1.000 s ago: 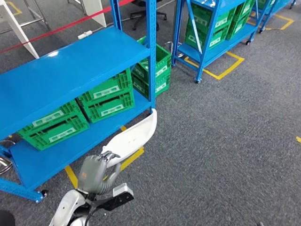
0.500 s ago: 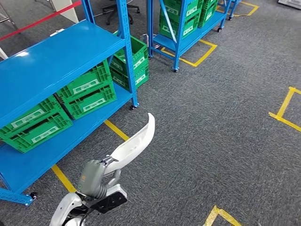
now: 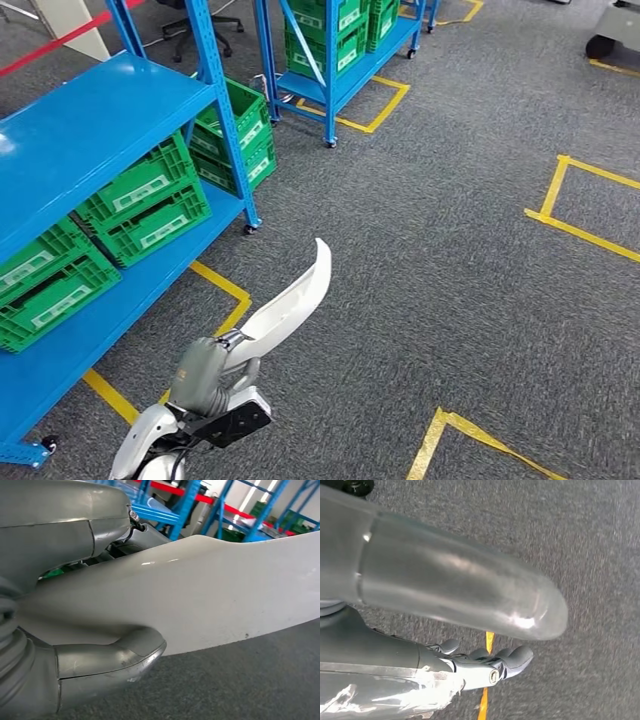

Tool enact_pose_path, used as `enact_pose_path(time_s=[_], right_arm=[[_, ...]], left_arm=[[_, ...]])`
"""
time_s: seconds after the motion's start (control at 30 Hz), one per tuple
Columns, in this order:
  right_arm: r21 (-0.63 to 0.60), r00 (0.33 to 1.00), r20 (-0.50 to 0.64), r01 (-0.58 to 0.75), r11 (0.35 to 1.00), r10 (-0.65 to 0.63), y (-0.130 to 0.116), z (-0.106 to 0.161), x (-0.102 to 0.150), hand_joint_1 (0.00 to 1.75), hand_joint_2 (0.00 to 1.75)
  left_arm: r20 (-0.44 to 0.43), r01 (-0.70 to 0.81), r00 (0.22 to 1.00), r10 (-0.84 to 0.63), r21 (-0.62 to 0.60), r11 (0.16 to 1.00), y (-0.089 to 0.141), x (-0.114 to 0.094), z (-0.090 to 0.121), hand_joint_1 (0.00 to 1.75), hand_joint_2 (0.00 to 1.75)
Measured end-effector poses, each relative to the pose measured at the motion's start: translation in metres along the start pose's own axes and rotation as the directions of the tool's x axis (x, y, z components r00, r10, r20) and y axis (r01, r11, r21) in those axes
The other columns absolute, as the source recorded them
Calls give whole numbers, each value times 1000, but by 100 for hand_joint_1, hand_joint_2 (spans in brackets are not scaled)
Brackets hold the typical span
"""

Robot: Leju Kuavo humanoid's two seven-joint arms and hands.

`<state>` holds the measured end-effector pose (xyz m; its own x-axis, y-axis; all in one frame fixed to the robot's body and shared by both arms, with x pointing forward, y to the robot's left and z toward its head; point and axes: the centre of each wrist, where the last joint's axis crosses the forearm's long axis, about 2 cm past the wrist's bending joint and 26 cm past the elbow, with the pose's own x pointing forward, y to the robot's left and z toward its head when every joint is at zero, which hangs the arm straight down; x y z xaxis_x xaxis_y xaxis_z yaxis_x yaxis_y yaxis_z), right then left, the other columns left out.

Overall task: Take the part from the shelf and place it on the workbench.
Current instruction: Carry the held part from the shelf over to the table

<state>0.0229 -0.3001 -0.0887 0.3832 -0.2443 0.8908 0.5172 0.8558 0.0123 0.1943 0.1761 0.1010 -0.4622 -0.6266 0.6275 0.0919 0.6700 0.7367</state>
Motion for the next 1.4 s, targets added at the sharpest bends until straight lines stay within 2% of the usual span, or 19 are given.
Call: enact_pose_path(time_s=[0.9,1.4], right_arm=[[-33,1000,-7,9,999,-10,4,6,-2,0,0],[-51,1000,-10,9,999,-10,6,9,-4,0,0]], left_arm=[[72,-151,986,149,22,988,-1,-9,-6,175,175],[95,-159,983,155,35,987,0,-8,-9,175,175]])
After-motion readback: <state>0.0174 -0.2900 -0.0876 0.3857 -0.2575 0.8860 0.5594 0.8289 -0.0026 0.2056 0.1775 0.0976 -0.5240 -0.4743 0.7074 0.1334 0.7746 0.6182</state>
